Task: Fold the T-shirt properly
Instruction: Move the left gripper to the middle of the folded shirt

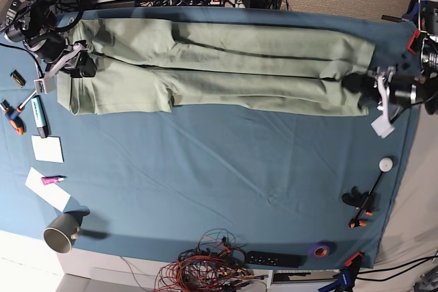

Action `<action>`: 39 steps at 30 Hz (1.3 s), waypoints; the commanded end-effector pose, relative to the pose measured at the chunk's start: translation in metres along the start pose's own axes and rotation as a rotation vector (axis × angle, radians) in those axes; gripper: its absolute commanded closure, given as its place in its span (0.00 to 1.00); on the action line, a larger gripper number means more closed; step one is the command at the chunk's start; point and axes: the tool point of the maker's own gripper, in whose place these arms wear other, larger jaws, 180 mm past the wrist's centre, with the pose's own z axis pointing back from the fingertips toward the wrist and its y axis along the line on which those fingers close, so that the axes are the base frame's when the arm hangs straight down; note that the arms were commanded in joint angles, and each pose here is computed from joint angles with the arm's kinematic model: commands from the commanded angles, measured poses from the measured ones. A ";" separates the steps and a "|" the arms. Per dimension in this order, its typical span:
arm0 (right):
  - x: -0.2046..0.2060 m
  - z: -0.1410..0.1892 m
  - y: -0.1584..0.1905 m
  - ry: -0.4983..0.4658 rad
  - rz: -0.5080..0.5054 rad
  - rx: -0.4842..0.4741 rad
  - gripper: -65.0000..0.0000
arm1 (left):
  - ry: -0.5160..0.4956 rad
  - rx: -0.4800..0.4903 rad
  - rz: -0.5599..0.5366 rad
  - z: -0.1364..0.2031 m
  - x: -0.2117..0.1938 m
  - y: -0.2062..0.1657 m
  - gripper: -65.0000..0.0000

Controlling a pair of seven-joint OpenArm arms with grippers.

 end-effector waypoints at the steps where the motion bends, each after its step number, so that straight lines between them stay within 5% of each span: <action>1: 0.016 0.006 -0.002 -0.050 0.023 -0.004 0.65 | -0.031 -0.009 -0.064 0.006 0.015 -0.011 1.00; 9: 0.015 0.005 -0.001 -0.049 0.021 -0.004 0.65 | -0.077 -0.164 -0.270 -0.034 0.025 -0.095 1.00; 22: 0.008 -0.006 0.013 -0.077 -0.031 0.020 0.65 | -0.257 -0.384 -0.253 -0.083 0.055 -0.162 1.00; 39: 0.009 -0.006 0.012 -0.081 -0.029 0.013 0.65 | -0.170 -0.448 -0.409 -0.163 0.059 -0.232 1.00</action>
